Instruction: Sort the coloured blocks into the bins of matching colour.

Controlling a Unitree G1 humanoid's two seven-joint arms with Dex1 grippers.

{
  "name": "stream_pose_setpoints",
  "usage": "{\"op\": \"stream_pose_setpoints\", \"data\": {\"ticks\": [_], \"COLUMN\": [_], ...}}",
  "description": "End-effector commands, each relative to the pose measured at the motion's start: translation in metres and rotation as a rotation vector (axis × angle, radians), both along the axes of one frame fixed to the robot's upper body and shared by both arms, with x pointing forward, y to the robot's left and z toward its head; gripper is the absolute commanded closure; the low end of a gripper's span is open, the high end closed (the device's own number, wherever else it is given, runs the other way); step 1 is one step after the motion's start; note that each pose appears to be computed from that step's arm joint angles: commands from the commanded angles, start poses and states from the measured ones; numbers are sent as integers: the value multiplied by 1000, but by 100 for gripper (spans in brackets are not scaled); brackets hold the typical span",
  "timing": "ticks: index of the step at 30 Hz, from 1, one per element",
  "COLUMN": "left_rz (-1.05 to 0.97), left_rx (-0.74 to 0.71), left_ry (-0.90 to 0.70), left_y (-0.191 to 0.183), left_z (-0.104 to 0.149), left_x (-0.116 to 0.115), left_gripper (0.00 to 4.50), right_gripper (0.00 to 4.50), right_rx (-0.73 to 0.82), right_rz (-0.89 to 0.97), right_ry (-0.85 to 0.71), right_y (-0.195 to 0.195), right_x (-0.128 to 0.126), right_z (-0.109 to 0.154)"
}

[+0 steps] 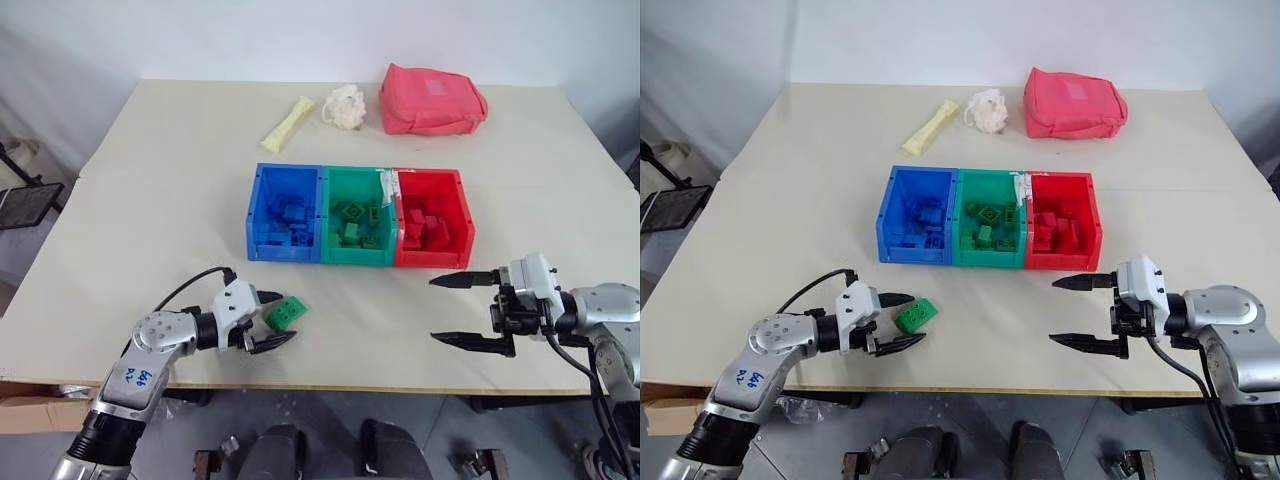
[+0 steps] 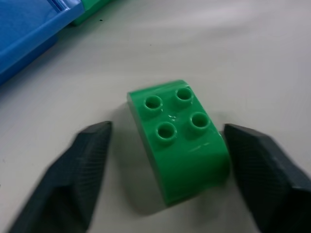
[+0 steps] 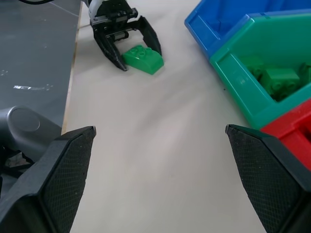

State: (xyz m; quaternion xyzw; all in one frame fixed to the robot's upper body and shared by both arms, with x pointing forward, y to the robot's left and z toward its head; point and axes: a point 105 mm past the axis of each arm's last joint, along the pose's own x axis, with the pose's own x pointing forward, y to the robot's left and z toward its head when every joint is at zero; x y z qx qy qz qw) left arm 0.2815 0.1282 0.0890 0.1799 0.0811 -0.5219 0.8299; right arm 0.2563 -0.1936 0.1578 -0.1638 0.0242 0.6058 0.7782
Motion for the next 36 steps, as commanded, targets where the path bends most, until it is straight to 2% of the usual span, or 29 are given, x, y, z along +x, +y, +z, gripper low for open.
{"op": "stream_pose_setpoints", "data": {"ticks": [1, 4, 7, 11, 13, 18, 24, 28, 33, 36], "left_rz": [-30, -43, -55, -100, -98, -69, -65, -47, -134, -156], "left_rx": [-13, -28, -48, -139, -158, -262, -297, -289, -326, -315], "left_ry": [-15, -19, -45, -132, -154, -250, -322, -339, -322, -321], "left_y": [-10, -13, -18, -42, -47, -73, -97, -109, -122, -122], "left_z": [7, 11, 19, 54, 62, 106, 125, 127, 128, 127], "left_x": [0, -1, -1, 6, 9, 37, 69, 92, 91, 91], "left_gripper": [213, 304, 302, 302, 302, 302, 302, 173, 17, 4], "right_gripper": [0, 0, 0, 0, 0, 0, 0, 0, 0, 0], "right_rx": [6, 11, 10, 14, 15, 72, 133, 149, 156, 160], "right_rz": [-5, -17, -36, -65, -71, -131, -176, -195, -228, -238], "right_ry": [-63, -60, -61, -74, -77, -110, -148, -154, -157, -165], "right_y": [-2, -2, -4, -6, -7, -9, -4, 0, -1, -1], "right_x": [-4, -6, -6, -5, -5, -3, -1, -4, -7, -7], "right_z": [13, 11, 10, 10, 10, 17, 23, 22, 19, 21]}}
